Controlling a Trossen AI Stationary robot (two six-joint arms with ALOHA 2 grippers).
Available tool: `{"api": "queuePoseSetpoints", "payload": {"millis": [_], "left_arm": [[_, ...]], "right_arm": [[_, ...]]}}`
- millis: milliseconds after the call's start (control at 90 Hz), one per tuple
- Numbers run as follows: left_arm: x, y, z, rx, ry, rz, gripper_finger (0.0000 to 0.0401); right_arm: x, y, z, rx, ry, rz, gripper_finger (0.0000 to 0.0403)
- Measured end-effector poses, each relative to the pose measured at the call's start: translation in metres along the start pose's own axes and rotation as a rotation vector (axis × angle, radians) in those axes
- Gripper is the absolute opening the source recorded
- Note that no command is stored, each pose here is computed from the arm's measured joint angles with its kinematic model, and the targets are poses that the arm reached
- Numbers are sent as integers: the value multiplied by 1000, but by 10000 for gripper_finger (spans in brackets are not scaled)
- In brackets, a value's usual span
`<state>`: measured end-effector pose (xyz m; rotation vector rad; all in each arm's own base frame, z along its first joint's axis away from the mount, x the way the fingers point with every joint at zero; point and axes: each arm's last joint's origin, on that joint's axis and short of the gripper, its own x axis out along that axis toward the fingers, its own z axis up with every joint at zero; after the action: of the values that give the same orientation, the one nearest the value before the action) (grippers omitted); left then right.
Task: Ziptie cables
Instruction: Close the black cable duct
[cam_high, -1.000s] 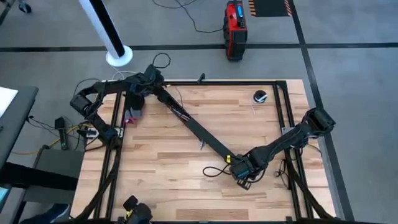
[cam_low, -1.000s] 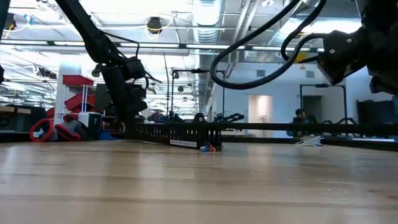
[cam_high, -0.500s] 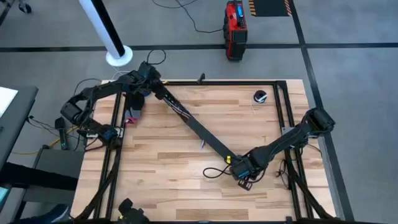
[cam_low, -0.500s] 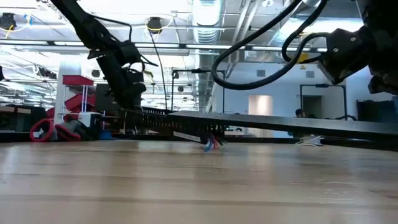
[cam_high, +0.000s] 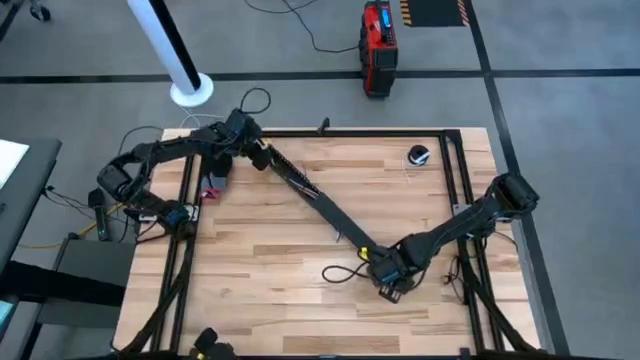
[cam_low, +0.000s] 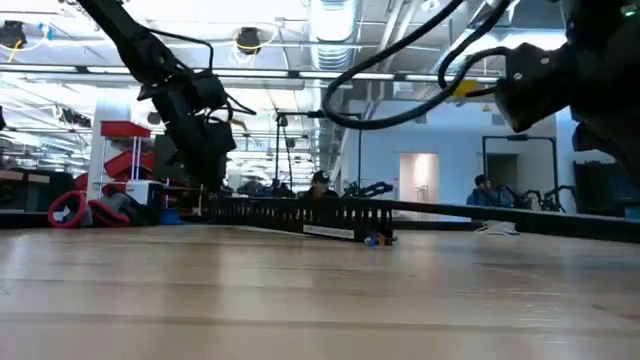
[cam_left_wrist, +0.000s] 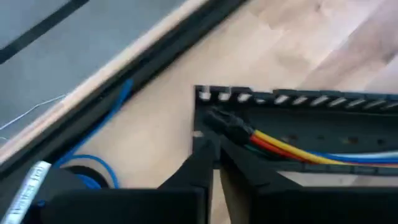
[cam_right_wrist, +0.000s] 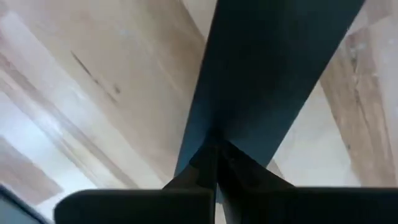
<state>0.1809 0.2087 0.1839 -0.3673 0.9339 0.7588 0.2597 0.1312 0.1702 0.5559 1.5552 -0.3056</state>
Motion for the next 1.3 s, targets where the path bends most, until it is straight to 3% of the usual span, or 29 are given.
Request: {"api": "queuePoseSetpoints", "payload": {"millis": [322,444,689,1056,1300], "left_arm": [[2,-14,-3,151,-28,-18,96],[-4,-23,-1,237,-54,-28,97],[-20,-36,2,301,-125,-64,97],[-21,-42,0,340,-114,-95,104],[-23,-60,0,456,-136,-146,118]], "right_arm": [[0,0,-2,1,20,4,0],[0,0,-2,2,23,2,0],[0,0,-2,-2,19,3,0],[-12,-1,-4,-31,-6,38,0],[-24,-3,-6,-35,-70,50,0]]}}
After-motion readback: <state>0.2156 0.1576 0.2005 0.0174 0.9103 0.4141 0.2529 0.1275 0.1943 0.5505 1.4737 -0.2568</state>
